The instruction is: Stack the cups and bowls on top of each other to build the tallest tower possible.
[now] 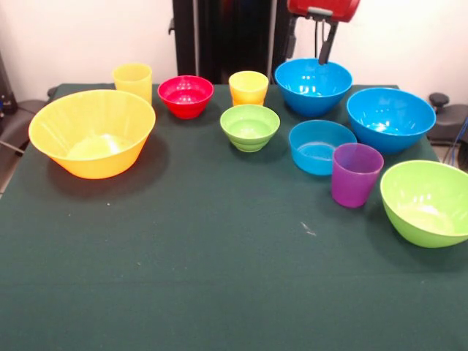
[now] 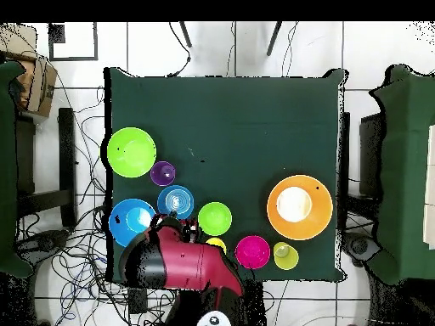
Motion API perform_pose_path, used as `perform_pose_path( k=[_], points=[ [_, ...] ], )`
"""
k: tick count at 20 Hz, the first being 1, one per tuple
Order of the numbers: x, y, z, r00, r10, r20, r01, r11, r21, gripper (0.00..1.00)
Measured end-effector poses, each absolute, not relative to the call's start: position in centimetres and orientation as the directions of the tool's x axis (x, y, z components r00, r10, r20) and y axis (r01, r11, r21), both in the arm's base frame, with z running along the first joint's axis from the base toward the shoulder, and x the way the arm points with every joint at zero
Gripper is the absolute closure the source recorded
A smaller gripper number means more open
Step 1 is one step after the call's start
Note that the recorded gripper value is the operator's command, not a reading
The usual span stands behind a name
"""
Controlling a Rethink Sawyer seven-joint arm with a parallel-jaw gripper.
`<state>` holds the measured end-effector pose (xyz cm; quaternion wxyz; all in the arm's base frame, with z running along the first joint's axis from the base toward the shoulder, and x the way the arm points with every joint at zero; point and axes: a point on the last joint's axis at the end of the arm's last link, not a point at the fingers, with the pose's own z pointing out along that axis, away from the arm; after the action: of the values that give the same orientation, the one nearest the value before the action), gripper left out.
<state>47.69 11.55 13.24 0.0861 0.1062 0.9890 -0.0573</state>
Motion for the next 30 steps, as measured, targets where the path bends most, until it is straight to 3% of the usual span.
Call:
perform_pose_path(
  k=[19,30],
  points=[
    [45.9,8.2,12.0,-0.935,0.234,-0.268,0.262,0.962,-0.075,0.00],
    [45.1,8.5,10.7,-0.943,0.218,-0.253,0.247,0.965,-0.090,0.00]
  ],
)
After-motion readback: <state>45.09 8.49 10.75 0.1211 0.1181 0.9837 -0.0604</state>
